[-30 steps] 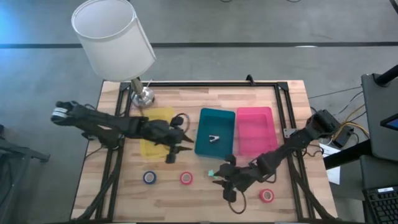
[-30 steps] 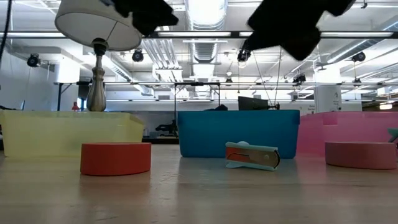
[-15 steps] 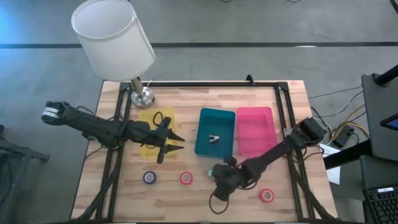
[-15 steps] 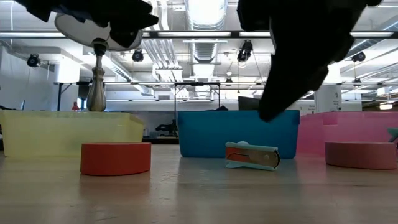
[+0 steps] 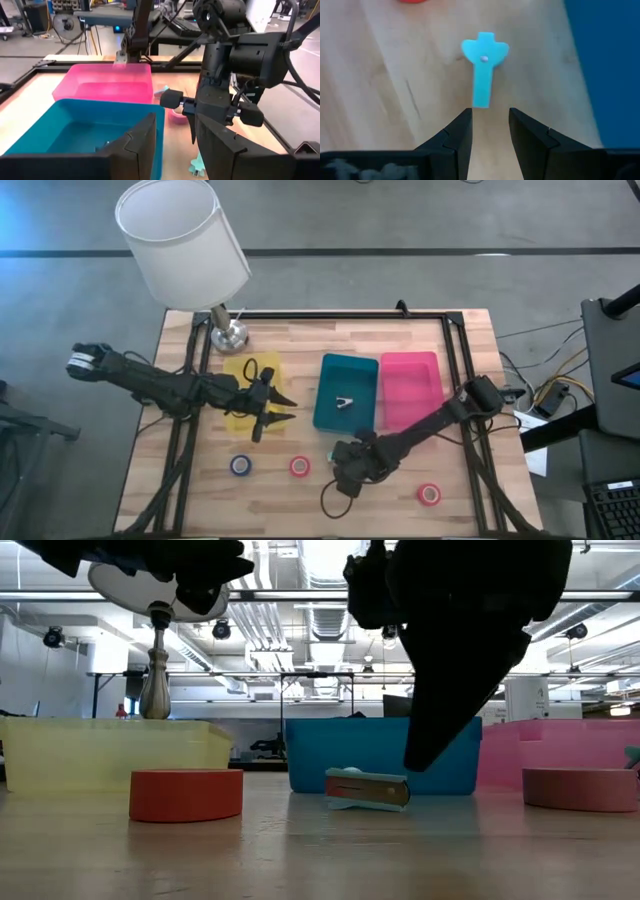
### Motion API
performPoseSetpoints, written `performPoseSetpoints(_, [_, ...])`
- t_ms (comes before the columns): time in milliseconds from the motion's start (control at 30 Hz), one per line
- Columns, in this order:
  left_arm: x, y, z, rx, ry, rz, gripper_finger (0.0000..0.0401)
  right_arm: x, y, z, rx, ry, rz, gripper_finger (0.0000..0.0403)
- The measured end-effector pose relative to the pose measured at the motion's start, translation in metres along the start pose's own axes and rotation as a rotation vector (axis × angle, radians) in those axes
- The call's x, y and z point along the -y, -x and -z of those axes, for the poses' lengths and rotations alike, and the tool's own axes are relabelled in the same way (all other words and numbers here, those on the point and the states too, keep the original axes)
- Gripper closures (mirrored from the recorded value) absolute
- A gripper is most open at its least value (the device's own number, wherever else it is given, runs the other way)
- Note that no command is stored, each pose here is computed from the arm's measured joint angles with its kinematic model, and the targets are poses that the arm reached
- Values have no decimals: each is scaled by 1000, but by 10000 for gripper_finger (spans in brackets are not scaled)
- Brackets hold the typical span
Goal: Pick and place Stapler, Stapler remover, tape
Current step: Put the left light blue staple remover into the blue bin
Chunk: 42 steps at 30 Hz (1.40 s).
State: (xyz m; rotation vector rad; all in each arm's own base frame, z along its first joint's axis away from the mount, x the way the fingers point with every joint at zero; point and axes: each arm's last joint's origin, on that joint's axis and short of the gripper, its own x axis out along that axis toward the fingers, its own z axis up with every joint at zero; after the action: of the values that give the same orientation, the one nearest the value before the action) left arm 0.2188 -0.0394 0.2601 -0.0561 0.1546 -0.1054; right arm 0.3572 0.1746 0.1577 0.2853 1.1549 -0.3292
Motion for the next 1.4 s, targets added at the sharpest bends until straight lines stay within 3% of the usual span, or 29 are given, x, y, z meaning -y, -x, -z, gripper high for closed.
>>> performPoseSetpoints(167, [0,0,1,-3,1,0,259,0,0,0,4,60,0,280])
performPoseSetpoints(500, [0,0,1,-5,2,0,259,4,-7,-14,84,36,-60,280])
performPoseSetpoints(867, [0,0,1,-5,2,3,261,5,-16,-14,85,29,-68,280])
performPoseSetpoints(1067, [0,0,1,-7,2,3,261,3,-32,-13,44,126,-70,280])
performPoseSetpoints(1400, [-1,0,9,-62,-2,-3,261,5,-25,-16,38,95,-99,286])
